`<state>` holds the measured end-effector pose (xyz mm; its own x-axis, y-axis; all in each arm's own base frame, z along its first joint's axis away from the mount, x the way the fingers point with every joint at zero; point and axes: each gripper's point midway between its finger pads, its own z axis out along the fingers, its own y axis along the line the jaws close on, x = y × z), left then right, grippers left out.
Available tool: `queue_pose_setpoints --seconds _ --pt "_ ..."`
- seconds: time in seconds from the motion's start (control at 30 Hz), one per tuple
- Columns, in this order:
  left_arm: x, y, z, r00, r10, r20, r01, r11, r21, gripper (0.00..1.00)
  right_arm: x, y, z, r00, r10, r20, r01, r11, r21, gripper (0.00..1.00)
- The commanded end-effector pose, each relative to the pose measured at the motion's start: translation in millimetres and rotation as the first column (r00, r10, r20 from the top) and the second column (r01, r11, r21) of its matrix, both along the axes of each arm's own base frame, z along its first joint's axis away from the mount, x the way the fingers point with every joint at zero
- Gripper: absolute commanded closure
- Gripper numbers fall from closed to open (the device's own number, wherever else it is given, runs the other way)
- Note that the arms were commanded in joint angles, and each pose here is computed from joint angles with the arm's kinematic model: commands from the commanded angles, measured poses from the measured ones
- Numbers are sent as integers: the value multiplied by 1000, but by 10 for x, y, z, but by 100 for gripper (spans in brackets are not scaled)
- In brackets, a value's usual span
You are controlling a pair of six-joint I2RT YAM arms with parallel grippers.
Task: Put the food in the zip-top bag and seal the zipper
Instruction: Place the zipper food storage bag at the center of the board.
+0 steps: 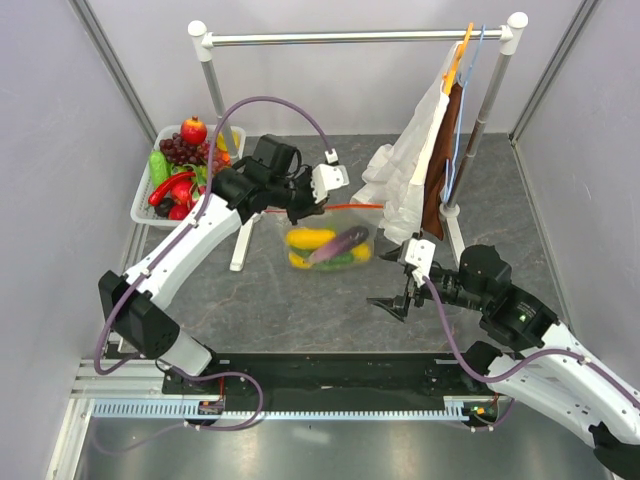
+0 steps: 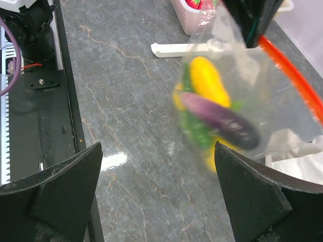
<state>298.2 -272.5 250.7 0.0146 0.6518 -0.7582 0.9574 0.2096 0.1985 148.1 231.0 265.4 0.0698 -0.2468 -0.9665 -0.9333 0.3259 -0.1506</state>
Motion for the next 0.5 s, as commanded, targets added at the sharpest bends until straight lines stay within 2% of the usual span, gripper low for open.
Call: queue_pose_setpoints --seconds 0.0,0.1,0.2,0.3,0.33,0.47 --pt "315 -66 398 989 35 143 -29 999 -42 98 -52 -17 225 1000 5 9 -6 999 40 2" --pt "195 -107 338 995 -2 100 7 998 -57 98 -61 -17 229 1000 11 13 -12 999 37 2" --pt "-44 -84 -39 999 -37 17 37 999 -13 98 -61 -18 218 1000 9 10 -10 999 35 2" --pt "-515 -54 -680 985 -100 -141 108 993 51 98 -56 -15 189 1000 4 -9 -3 999 35 2" --pt "-674 -104 -786 976 -130 -173 141 988 54 98 -56 -15 188 1000 1 -15 -1 999 37 2" --pt "-1210 -177 -1164 926 -112 -361 139 989 48 98 -75 -20 171 999 -1 -41 3 999 37 2"
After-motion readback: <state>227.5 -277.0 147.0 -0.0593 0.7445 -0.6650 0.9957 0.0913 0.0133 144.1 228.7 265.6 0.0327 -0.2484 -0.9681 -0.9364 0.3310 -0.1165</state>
